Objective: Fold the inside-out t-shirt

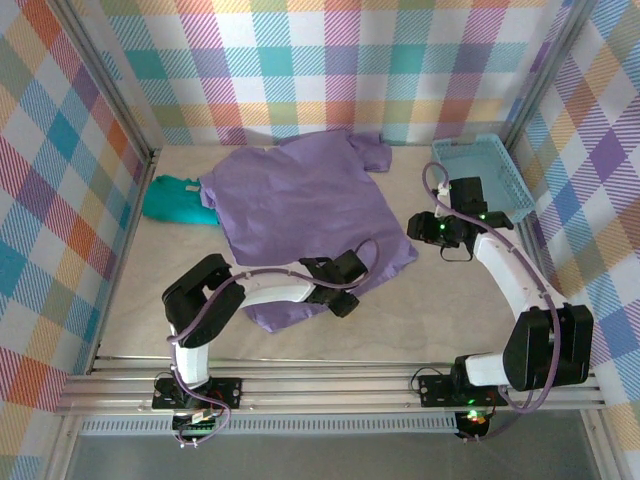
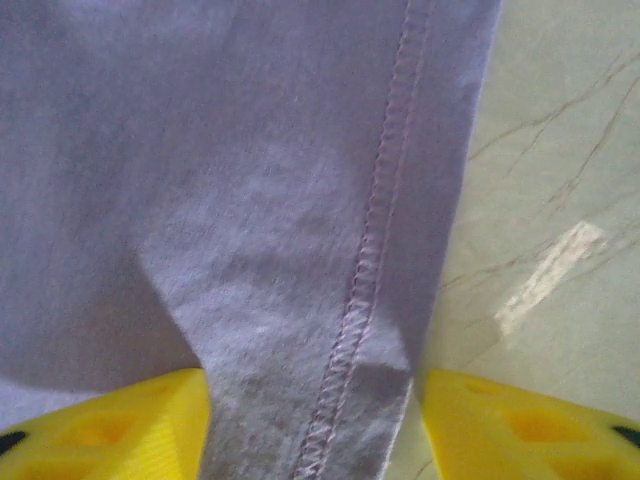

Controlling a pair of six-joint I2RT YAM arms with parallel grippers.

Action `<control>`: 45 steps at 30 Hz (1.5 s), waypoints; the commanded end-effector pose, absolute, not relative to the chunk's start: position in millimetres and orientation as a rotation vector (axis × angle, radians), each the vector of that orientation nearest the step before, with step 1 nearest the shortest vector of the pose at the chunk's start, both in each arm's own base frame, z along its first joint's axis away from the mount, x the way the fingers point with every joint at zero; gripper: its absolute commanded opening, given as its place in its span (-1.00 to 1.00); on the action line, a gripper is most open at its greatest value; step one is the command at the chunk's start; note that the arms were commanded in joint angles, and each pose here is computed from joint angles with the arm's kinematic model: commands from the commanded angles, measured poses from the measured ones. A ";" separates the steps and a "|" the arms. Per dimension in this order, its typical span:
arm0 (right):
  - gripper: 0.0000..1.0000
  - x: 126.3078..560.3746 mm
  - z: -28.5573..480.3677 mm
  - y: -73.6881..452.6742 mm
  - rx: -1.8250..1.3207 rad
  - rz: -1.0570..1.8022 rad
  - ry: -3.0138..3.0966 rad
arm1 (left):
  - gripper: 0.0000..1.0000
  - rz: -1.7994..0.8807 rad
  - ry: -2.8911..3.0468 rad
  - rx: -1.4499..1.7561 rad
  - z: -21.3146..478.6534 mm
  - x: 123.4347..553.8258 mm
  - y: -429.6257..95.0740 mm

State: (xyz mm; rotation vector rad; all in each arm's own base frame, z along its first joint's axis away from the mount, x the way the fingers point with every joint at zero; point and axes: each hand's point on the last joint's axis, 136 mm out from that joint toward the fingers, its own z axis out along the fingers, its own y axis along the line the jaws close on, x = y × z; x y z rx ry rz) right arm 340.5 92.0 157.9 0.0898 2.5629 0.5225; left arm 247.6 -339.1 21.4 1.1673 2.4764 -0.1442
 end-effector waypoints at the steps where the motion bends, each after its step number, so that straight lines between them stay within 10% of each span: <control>1: -0.02 336.0 160.3 97.3 0.091 0.569 2.552 | -0.08 -0.139 2.497 1.210 5.7 246.8 -342.0; 11: -0.01 318.6 165.6 100.4 0.099 0.620 2.536 | -0.97 -0.241 2.533 1.166 13.1 250.5 -345.9; 35: 0.02 268.2 150.5 137.2 -0.067 0.770 2.432 | -1.00 -0.745 2.367 0.508 203.0 306.5 -288.3; 45: -0.09 267.0 133.5 243.1 -0.588 0.777 2.091 | -1.00 -0.705 2.312 0.402 248.1 322.2 -260.9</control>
